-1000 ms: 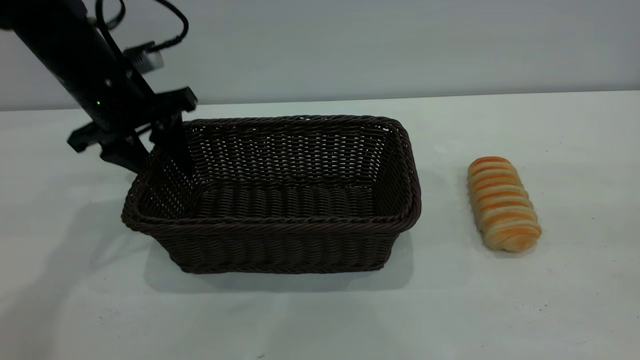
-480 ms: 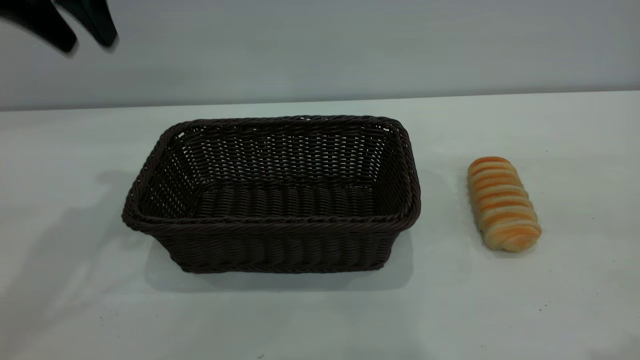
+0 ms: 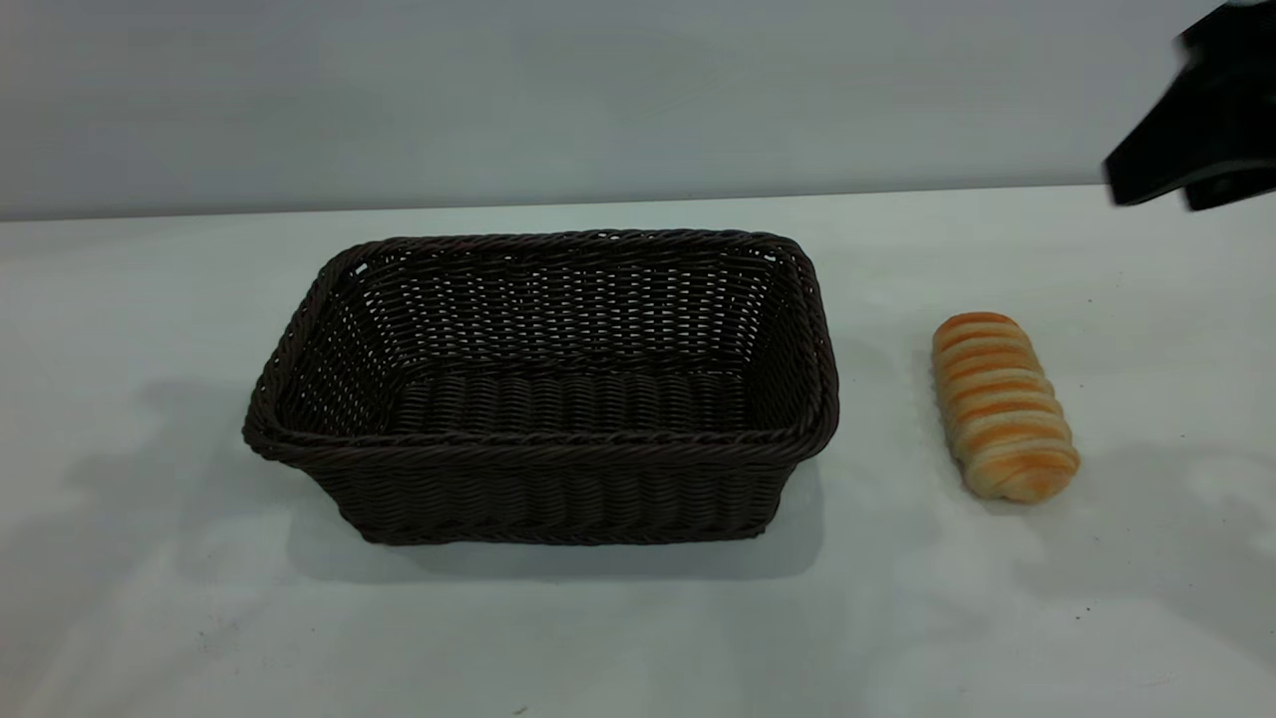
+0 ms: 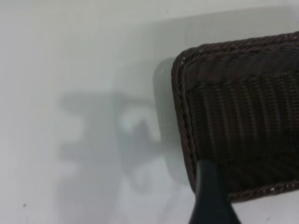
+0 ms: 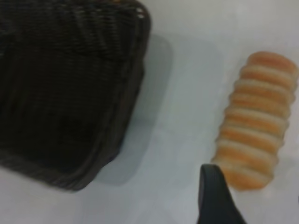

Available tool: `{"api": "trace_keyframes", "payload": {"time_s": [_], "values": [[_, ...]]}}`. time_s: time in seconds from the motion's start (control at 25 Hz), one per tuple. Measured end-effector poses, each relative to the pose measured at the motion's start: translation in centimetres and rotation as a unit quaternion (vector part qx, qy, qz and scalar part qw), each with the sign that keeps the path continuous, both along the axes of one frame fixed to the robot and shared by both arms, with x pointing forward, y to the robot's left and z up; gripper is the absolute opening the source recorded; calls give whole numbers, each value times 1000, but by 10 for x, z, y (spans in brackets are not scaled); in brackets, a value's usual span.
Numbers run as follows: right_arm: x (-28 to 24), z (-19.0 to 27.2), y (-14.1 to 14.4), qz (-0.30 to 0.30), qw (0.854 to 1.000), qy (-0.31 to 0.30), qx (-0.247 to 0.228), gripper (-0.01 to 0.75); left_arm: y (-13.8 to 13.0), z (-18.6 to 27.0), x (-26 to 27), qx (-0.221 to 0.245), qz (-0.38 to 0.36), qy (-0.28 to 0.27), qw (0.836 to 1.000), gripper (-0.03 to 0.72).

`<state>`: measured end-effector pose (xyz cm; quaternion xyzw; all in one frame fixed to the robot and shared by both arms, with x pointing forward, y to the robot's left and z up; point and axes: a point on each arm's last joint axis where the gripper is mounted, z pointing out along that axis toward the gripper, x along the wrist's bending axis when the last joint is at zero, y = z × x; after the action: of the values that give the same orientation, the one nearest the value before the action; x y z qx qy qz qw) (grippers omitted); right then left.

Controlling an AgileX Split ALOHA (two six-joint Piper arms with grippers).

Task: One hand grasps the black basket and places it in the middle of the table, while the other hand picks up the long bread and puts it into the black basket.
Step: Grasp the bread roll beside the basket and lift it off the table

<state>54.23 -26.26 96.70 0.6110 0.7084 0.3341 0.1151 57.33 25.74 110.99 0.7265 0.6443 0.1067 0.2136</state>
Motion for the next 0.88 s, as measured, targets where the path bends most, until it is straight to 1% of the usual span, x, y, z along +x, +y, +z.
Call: {"api": "trace_keyframes", "payload": {"time_s": [0.24, 0.36, 0.52, 0.64, 0.72, 0.8, 0.88], "values": [[38, -54, -8, -23, 998, 27, -46, 409, 2, 9, -11, 9, -4, 7, 1000, 517], [50, -81, -8, -25, 997, 49, -50, 409, 2, 9, -13, 9, -5, 14, 1000, 517], [60, -114, -6, -25, 995, 80, -44, 409, 2, 9, -14, 9, -5, 18, 1000, 517], [61, -136, 3, -13, 994, 101, -43, 406, 2, 9, -14, 9, -5, 18, 1000, 517], [60, -150, 9, -5, 992, 115, -47, 382, 2, 9, -14, 9, -6, 19, 1000, 517], [60, -156, 11, -5, 992, 118, -49, 330, 2, 9, -14, 9, -6, 19, 1000, 517], [60, -156, 11, -5, 992, 118, -49, 237, 2, 8, -14, 9, -6, 21, 1000, 517]]}}
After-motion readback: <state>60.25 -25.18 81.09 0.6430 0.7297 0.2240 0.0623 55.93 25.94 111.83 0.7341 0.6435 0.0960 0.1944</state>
